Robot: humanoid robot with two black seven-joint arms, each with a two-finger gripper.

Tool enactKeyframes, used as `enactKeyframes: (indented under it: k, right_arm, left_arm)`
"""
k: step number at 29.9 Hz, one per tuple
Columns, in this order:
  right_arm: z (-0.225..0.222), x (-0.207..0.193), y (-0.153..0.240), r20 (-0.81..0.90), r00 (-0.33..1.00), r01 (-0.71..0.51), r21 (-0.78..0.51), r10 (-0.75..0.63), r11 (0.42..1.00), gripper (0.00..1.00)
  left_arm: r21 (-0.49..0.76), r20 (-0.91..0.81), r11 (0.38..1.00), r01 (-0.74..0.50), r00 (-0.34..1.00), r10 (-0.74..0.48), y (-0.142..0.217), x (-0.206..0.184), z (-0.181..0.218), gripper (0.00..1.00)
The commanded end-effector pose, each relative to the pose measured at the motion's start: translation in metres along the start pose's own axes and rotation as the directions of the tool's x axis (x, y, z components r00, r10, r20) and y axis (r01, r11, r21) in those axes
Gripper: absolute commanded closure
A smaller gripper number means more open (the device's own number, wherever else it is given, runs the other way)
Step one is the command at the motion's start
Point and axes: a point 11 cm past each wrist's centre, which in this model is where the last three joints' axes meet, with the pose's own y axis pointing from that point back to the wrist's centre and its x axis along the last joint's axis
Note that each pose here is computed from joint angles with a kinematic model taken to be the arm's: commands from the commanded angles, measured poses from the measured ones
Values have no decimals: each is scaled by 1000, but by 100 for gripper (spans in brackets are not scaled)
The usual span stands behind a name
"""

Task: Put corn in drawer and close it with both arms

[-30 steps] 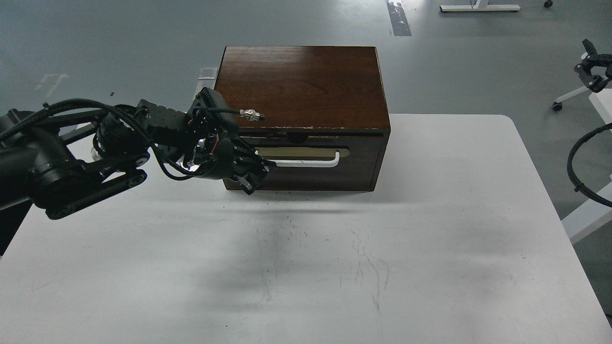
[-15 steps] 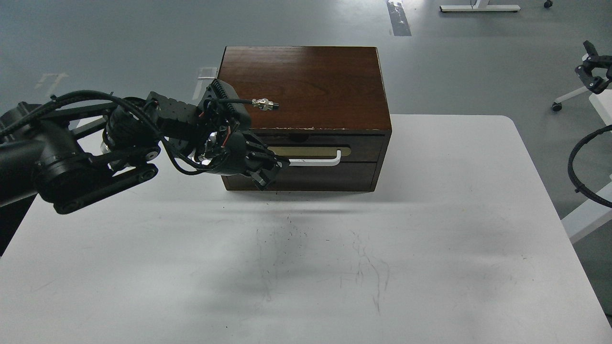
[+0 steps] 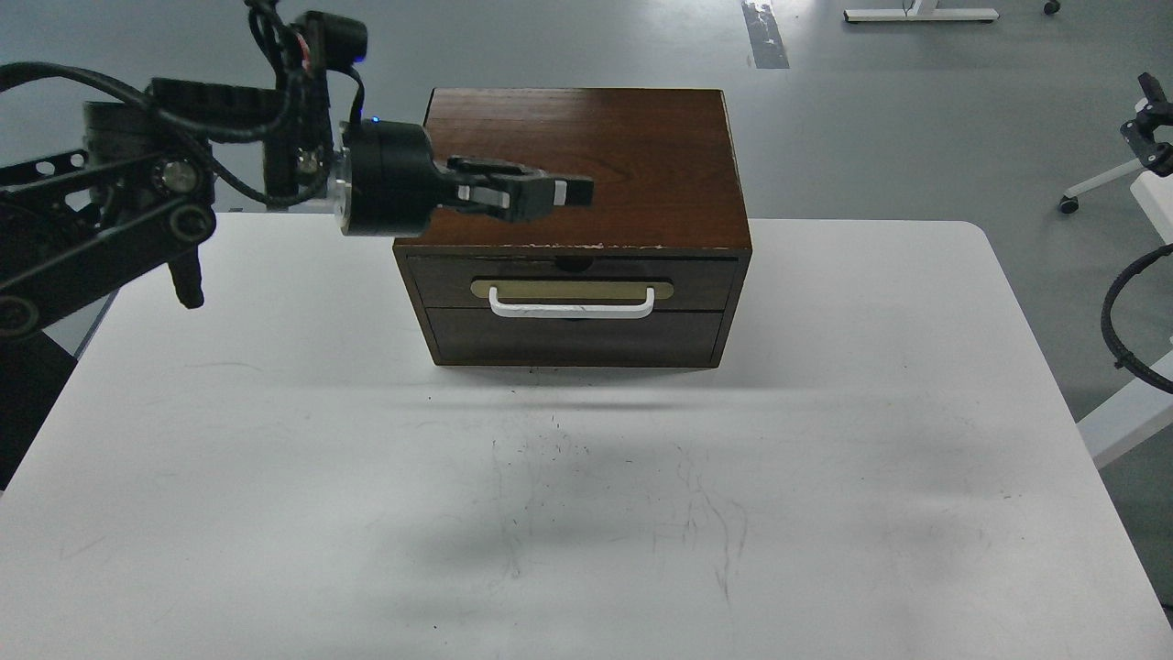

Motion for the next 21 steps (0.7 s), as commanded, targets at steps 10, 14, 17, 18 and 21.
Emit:
enactKeyframes:
  k: [10, 14, 17, 18, 21]
  right_arm:
    - [-10, 10, 5, -14, 1000, -18, 24, 19, 1000, 0]
    - [-3, 3, 2, 10, 1000, -5, 22, 5, 1000, 0]
    - [16, -8, -2, 65, 998, 5, 13, -6, 1000, 0]
    - [26, -12, -2, 95, 995, 6, 7, -7, 1000, 0]
    - [52, -12, 4, 156, 988, -7, -18, 10, 1000, 0]
  left_arm:
    - [204, -737, 606, -769, 286, 612, 153, 84, -126, 32]
    - [282, -778, 482, -830, 96, 621, 180, 76, -152, 23]
    - [365, -795, 406, -837, -53, 605, 187, 49, -182, 7]
    - [399, -784, 379, -835, -96, 613, 194, 39, -192, 4]
    - [460, -770, 361, -812, -162, 617, 200, 21, -209, 3]
